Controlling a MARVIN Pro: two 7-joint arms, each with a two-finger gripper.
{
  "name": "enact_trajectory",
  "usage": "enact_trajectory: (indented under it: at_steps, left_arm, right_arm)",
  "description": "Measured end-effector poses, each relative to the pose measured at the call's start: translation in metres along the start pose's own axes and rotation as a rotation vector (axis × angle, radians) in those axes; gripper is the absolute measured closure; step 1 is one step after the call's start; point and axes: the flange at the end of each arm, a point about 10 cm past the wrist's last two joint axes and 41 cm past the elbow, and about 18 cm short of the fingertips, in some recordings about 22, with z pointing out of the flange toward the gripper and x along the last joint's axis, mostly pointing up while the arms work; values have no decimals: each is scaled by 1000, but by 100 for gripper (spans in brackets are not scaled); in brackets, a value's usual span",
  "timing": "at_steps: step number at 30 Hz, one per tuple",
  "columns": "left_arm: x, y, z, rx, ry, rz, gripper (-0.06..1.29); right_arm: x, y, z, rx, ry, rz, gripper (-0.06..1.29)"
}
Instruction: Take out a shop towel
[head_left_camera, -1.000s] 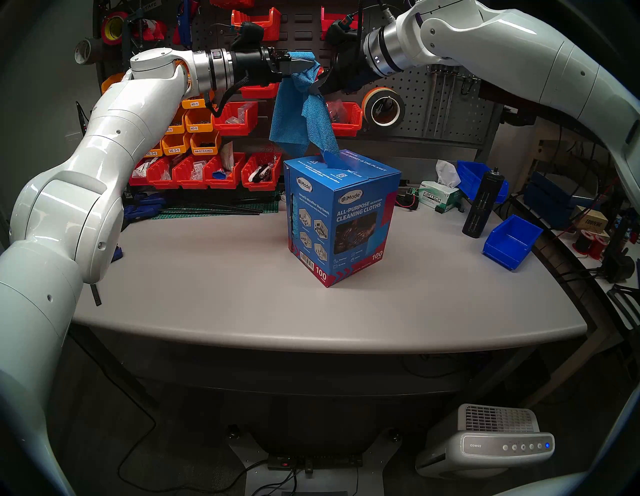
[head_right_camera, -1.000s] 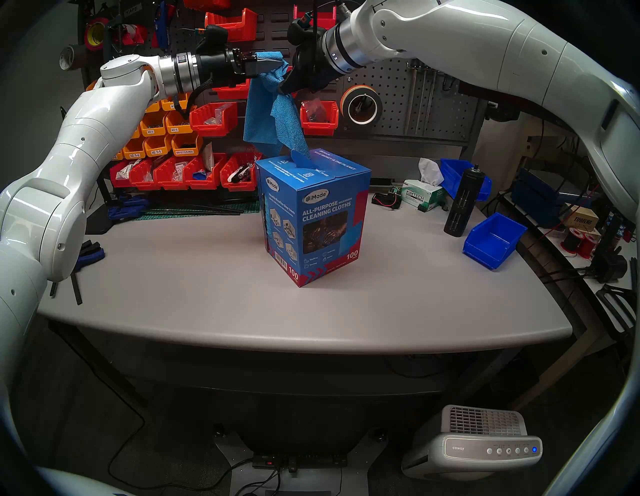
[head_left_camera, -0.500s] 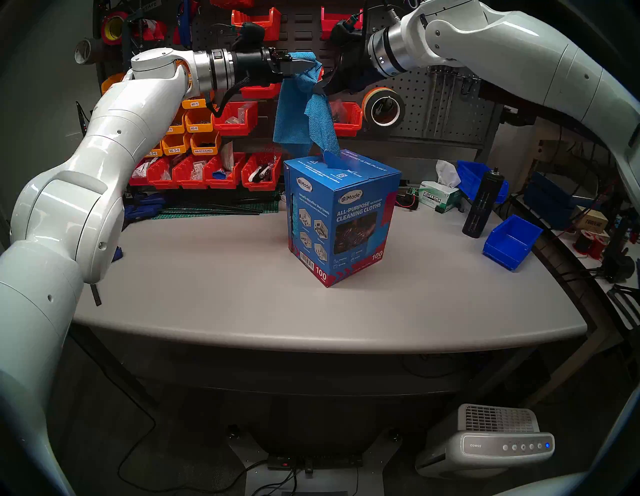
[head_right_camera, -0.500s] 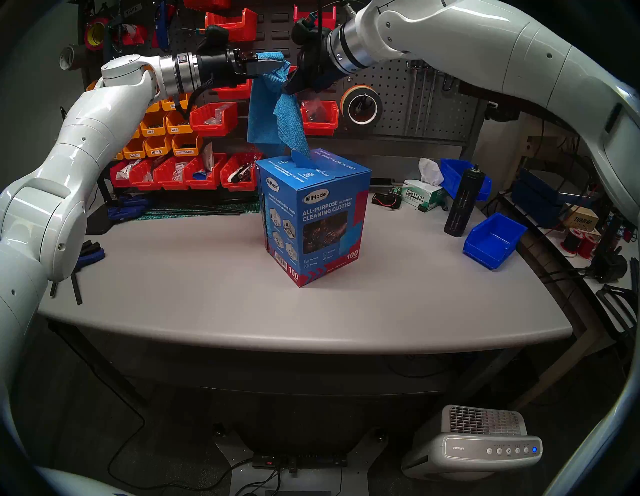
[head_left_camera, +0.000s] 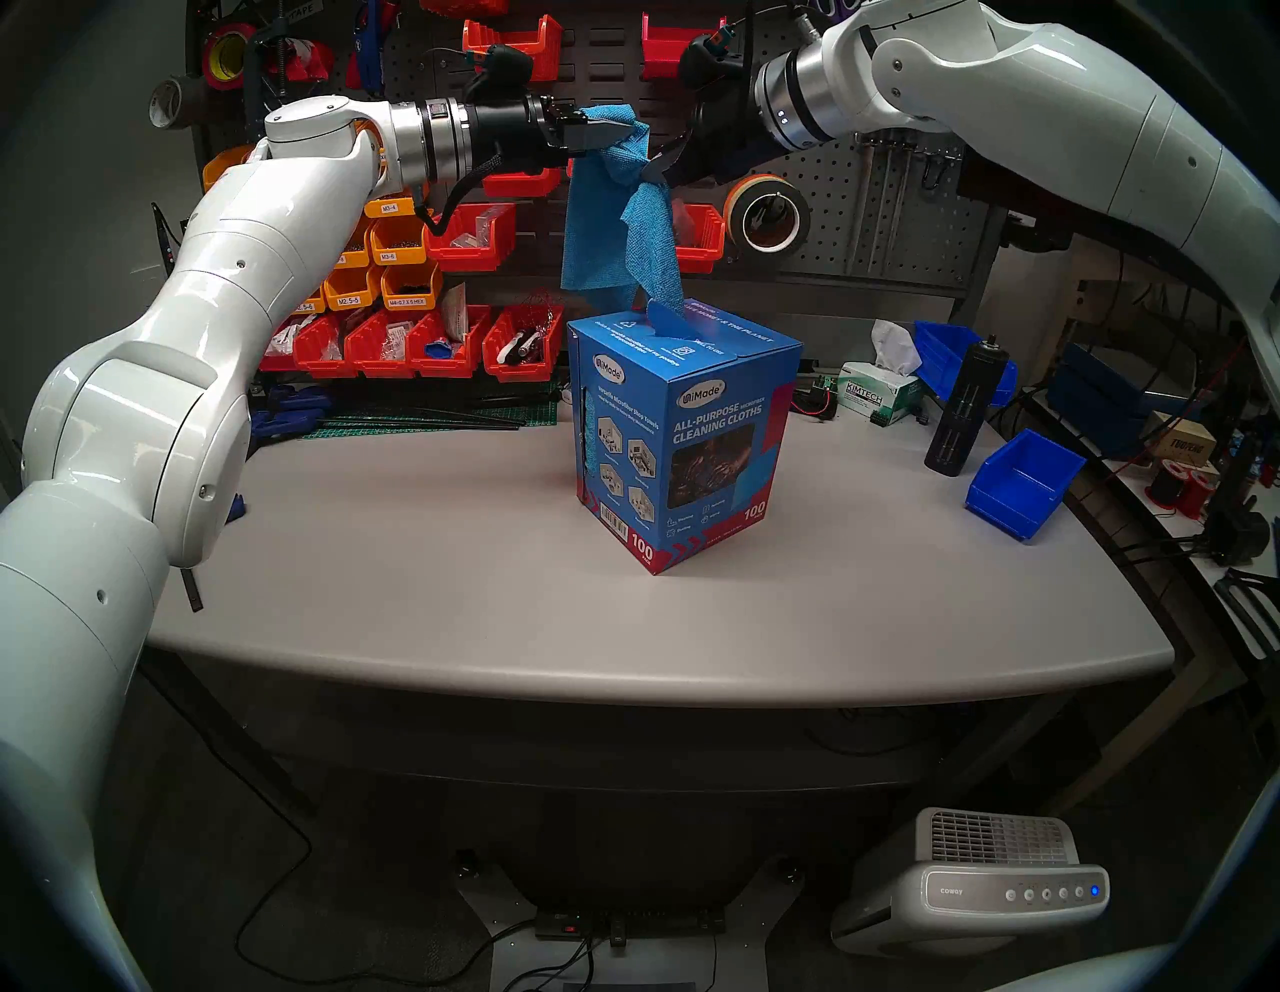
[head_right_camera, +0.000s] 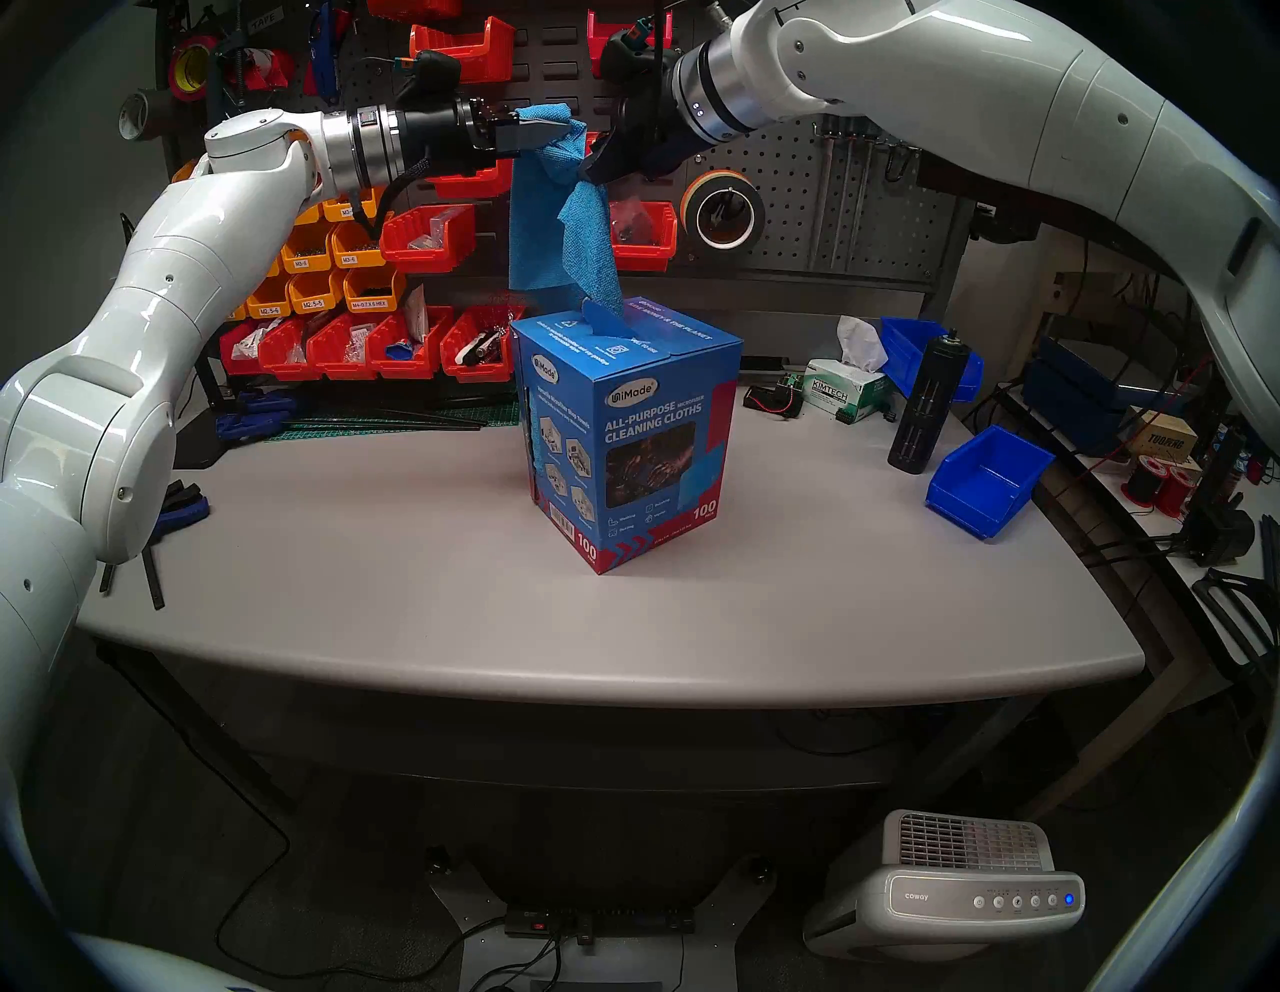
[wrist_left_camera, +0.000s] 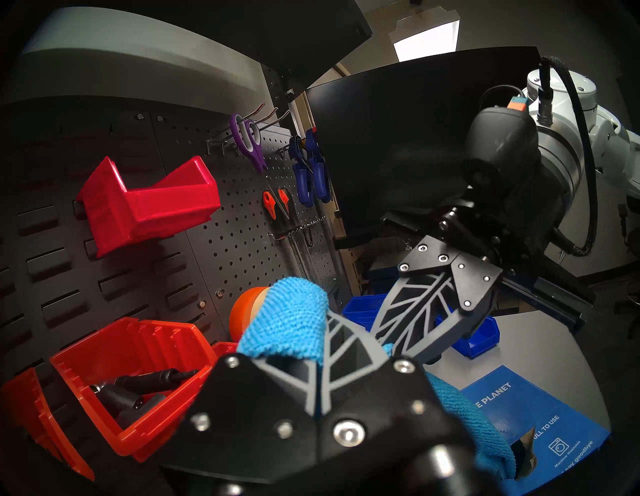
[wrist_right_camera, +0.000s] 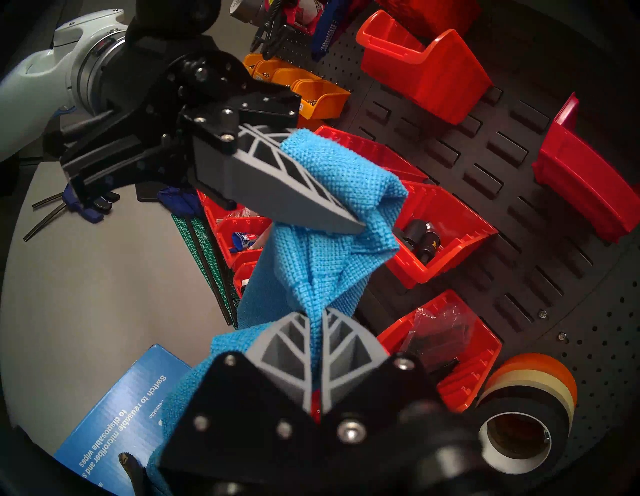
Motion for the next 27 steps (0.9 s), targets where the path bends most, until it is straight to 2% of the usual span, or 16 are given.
enact_trajectory:
  at_steps: [27]
  left_arm:
    - [1,7,12,-34,3,4,125]
  right_arm:
    - [-8,12,-28,-46,-30,-3,126]
